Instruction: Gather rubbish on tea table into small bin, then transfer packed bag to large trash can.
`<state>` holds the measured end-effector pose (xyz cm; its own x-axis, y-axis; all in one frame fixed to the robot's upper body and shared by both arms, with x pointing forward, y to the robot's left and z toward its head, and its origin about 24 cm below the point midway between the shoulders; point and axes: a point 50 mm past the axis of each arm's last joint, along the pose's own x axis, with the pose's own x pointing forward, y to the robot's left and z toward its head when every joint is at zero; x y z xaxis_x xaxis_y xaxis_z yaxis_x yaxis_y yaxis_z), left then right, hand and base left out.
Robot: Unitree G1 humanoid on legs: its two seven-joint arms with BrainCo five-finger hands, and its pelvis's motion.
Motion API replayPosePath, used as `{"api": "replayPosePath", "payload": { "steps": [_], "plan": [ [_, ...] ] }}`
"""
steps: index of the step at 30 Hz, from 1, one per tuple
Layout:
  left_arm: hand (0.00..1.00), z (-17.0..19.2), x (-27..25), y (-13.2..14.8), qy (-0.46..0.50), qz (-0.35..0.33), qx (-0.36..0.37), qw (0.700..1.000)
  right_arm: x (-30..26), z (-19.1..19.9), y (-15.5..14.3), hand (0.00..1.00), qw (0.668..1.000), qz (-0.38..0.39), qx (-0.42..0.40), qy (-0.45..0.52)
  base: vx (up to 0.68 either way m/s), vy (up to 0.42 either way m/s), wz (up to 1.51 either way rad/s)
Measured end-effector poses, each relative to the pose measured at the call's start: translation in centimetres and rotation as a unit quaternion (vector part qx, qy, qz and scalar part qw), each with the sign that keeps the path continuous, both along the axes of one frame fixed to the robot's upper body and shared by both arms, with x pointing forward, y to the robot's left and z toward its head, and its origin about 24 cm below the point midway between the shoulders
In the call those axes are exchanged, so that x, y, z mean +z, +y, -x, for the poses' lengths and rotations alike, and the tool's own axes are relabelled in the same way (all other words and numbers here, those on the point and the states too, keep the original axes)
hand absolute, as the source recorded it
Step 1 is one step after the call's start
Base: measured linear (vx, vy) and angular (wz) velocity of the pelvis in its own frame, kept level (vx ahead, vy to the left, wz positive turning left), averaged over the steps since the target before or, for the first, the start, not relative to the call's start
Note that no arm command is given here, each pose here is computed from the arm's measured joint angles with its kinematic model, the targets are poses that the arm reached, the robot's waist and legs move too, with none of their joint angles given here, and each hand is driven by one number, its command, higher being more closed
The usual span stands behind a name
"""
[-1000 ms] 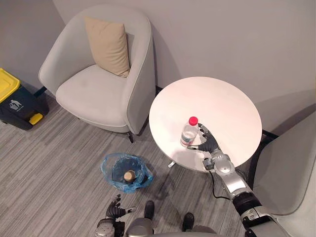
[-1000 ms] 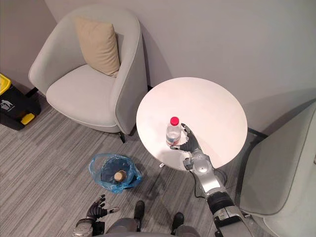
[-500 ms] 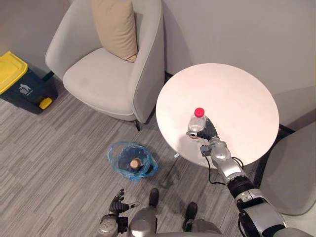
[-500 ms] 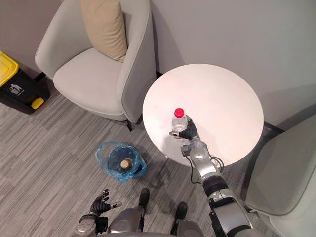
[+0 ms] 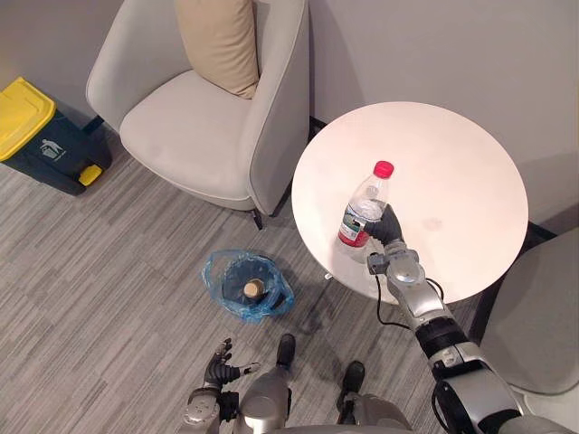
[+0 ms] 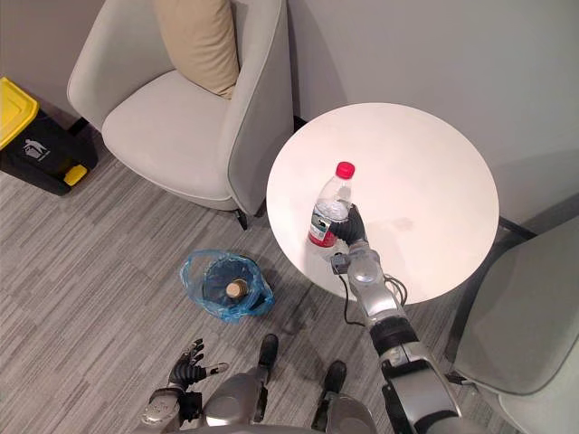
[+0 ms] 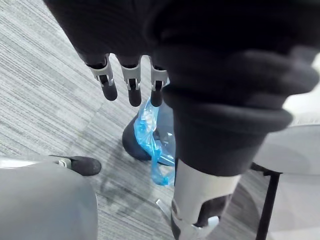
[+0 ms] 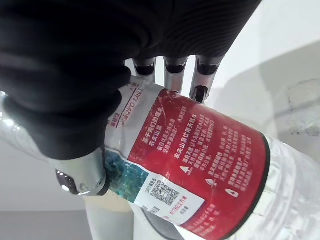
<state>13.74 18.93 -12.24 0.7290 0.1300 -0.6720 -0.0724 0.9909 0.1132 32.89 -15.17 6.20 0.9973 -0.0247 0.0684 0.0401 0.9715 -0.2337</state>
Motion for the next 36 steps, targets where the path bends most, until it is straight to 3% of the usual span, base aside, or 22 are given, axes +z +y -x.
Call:
{"api": "replayPosePath", "payload": {
  "steps": [14, 36],
  "plan": [
    [0.00, 0.8, -0.4, 0.7, 0.016, -0.001, 0.019, 1.000, -0.7, 6.6, 0.2, 1.00, 0.997, -0.018, 0.067, -0.031, -0.05, 0.007, -0.07],
    [0.00, 4.1, -2.5, 0.5, 0.095, -0.001, 0.019, 0.995, -1.5, 10.0, 2.3, 1.00, 0.992, 0.026, 0.123, -0.032, -0.02, -0.006, 0.03]
  ]
}}
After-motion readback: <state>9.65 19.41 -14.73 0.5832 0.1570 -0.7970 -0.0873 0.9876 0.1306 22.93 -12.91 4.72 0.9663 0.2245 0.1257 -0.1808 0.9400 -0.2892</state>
